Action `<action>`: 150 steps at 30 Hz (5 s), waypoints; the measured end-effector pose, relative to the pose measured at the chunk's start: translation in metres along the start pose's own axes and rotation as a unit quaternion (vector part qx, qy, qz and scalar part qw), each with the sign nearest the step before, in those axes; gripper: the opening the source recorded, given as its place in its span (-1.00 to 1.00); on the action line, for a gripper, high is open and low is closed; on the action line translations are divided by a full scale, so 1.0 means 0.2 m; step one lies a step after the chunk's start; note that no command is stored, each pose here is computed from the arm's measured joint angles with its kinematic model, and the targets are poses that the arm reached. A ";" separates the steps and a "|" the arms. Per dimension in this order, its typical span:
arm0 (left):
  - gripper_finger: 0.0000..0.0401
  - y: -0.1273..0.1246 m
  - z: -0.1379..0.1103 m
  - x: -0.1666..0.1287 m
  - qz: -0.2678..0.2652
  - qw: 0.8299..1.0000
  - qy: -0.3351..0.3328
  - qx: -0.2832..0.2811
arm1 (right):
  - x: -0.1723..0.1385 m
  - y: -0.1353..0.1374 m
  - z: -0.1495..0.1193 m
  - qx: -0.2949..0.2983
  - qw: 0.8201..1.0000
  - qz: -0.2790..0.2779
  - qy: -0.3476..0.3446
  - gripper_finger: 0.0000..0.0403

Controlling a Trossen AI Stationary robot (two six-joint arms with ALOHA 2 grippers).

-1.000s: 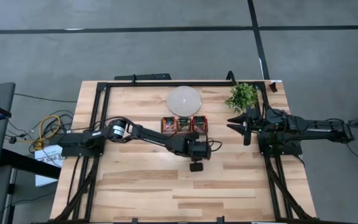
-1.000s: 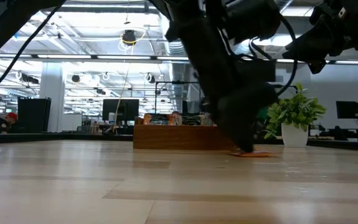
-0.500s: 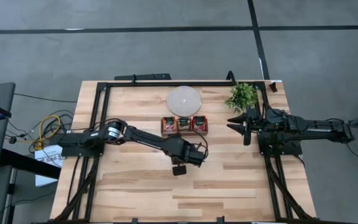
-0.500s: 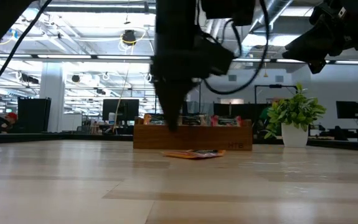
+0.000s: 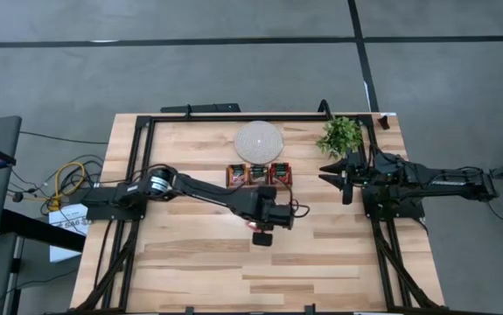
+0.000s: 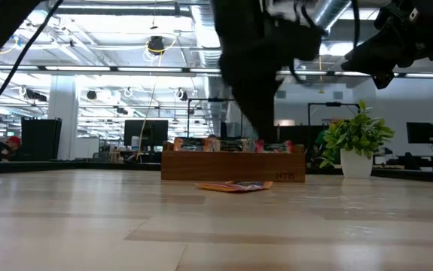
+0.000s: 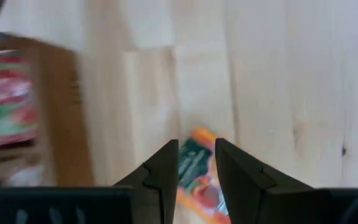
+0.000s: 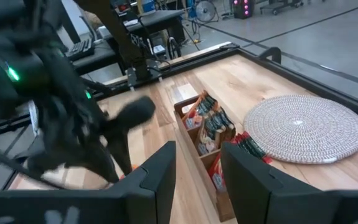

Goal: Pick & Place Tea
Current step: Put the orange tea bag into the left slot of the wooden organizer

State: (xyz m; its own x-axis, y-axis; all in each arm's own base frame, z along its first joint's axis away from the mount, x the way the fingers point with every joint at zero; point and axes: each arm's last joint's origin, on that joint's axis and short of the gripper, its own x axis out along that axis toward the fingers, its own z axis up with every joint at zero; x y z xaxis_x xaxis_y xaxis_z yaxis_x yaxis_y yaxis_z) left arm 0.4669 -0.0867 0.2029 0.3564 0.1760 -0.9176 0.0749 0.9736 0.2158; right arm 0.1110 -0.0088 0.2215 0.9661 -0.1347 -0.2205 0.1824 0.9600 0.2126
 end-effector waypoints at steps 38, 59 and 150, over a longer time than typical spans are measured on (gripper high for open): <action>-0.51 -0.09 -0.31 0.20 -0.032 0.954 0.239 -0.177 | 0.00 0.00 0.00 0.000 1.000 0.000 0.004 -0.41; -0.51 0.01 -0.28 -0.26 0.031 0.972 0.147 -0.182 | 0.00 0.00 0.00 0.001 1.000 0.002 -0.001 -0.41; -1.00 0.21 -0.45 -0.32 0.279 0.959 0.031 -0.027 | 0.00 0.00 0.00 0.009 1.000 0.000 0.000 -0.41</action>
State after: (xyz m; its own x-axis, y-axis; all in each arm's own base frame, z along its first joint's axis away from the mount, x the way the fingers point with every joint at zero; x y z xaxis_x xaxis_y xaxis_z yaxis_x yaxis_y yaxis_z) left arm 0.3633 -0.0449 0.2410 0.2702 0.6785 -0.6831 -0.1600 0.7312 0.6631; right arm 0.1111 -0.0089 0.2215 0.9660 -0.1354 -0.2201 0.1862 0.9553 0.2298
